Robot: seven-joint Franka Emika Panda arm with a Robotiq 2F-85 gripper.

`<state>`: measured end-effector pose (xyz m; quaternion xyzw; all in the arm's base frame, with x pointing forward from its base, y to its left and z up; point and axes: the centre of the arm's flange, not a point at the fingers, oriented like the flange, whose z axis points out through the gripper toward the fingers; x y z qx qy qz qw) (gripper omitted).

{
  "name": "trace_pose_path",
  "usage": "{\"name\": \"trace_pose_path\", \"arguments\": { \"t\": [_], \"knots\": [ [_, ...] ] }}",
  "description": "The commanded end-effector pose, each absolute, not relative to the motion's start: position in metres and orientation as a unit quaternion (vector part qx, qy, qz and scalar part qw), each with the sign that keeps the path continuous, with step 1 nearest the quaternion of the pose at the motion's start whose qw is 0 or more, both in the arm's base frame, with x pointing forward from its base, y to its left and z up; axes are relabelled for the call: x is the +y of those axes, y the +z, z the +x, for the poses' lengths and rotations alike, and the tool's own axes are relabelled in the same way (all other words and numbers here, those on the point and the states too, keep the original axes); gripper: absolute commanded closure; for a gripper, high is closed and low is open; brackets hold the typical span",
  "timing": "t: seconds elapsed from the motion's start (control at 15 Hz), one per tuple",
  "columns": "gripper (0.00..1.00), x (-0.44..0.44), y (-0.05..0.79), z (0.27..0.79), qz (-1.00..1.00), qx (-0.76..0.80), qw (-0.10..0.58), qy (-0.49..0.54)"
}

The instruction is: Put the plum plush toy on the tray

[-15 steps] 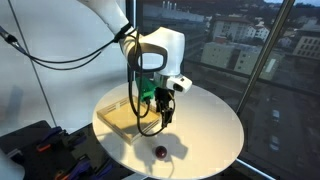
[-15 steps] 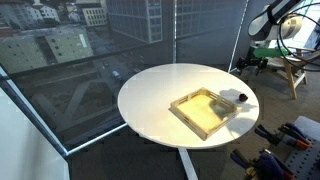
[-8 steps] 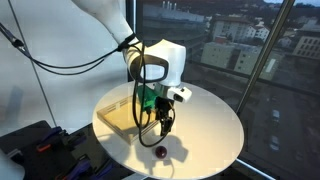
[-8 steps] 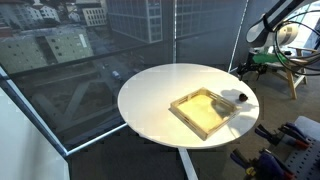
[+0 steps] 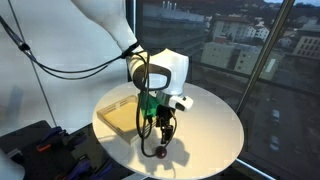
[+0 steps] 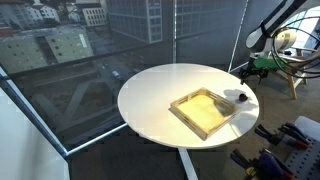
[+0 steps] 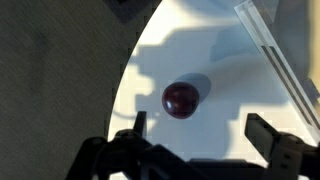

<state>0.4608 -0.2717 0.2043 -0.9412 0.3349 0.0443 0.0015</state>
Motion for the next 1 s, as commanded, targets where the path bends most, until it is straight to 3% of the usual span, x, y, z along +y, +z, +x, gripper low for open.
{"name": "trace_pose_path", "arguments": {
  "t": [0.0,0.93],
  "knots": [
    [0.0,-0.282,0.192,0.465,-0.942,0.335,0.005,0.039],
    [0.0,-0.296,0.149,0.46,-0.935,0.352,-0.017,0.042]
  ]
}}
